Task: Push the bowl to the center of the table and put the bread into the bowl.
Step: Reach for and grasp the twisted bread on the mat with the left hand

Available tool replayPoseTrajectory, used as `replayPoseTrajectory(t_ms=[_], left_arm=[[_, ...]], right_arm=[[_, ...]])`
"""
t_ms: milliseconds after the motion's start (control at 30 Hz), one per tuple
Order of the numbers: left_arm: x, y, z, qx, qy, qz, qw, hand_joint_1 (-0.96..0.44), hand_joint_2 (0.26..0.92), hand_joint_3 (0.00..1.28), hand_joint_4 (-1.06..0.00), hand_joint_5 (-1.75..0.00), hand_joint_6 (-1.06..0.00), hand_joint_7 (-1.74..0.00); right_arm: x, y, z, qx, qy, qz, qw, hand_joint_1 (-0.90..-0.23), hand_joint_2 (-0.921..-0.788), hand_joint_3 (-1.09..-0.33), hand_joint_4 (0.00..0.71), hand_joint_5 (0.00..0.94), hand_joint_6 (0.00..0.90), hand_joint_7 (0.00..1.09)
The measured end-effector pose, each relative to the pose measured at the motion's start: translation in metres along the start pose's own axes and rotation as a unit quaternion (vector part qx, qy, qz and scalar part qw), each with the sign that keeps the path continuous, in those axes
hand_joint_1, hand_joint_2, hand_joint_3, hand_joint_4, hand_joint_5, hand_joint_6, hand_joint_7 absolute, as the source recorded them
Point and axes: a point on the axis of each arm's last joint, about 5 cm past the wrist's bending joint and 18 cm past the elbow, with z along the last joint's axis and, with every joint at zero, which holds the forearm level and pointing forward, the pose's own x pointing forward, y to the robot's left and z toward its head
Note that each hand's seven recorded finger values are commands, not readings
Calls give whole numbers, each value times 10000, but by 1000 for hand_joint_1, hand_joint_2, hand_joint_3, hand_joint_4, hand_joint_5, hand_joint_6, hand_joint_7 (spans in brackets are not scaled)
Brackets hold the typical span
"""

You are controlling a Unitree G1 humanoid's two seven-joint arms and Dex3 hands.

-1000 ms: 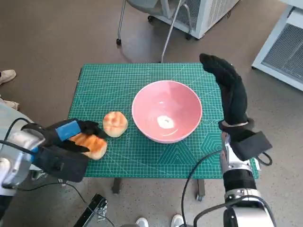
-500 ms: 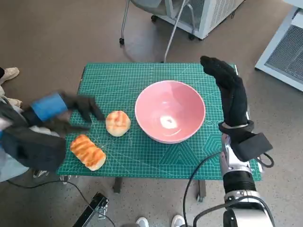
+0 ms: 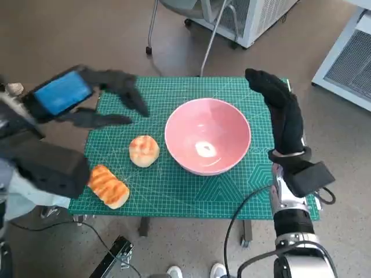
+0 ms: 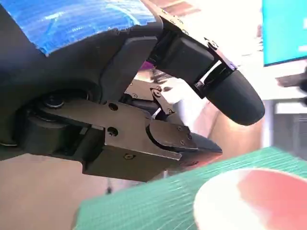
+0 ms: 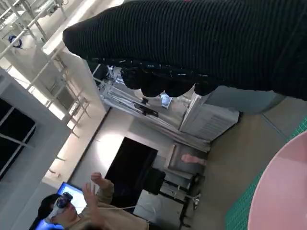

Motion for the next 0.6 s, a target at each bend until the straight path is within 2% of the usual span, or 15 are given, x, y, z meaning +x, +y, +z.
replayPoseTrajectory(t_ms=[267, 300, 333, 367, 400, 433, 467, 500, 600], left_arm=[[31, 7, 45, 14, -140, -302, 9994, 3, 918, 95, -523, -1247, -742, -1137], [15, 15, 42, -1, -128, -366, 9992, 2, 919, 191, -424, -1366, -616, -1244], [-14, 25, 38, -66, -79, -475, 9988, 2, 920, 213, -401, -1393, -588, -1269], [-43, 34, 33, -141, -17, -585, 9982, 14, 887, 218, -321, -1199, -479, -1118], [-82, 42, 31, -243, 86, -740, 9969, 30, 830, 252, -240, -831, -349, -840], [-111, 46, 25, -325, 173, -844, 9958, 32, 757, 290, -153, -532, -232, -606], [-148, 51, 22, -424, 315, -1011, 9935, 30, 679, 351, -98, -340, -169, -435], [-171, 53, 22, -499, 449, -1150, 9911, 29, 621, 386, -62, -217, -130, -325], [-253, 63, 34, -693, 849, -1570, 9815, 21, 552, 418, -25, -88, -103, -214]], right_arm=[[-38, -54, 14, -84, -29, -43, 10000, -545, -921, -795, 344, 2, 2, 832], [-42, -60, 15, -95, -31, -48, 9999, -543, -921, -794, 345, 2, 3, 832], [-46, -63, 17, -103, -37, -49, 9999, -542, -921, -794, 345, 2, 3, 832], [-50, -69, 19, -114, -43, -56, 9999, -541, -921, -794, 345, 2, 3, 832], [-53, -72, 20, -124, -47, -59, 9999, -540, -921, -795, 346, 2, 3, 832], [-56, -76, 21, -131, -50, -65, 9999, -538, -921, -795, 346, 3, 3, 832], [-62, -86, 23, -150, -54, -71, 9998, -537, -921, -795, 346, 3, 4, 831], [-63, -93, 25, -163, -58, -73, 9998, -535, -921, -795, 346, 3, 4, 831], [-58, -97, 31, -177, -93, -91, 9998, -533, -921, -794, 347, 3, 5, 829]])
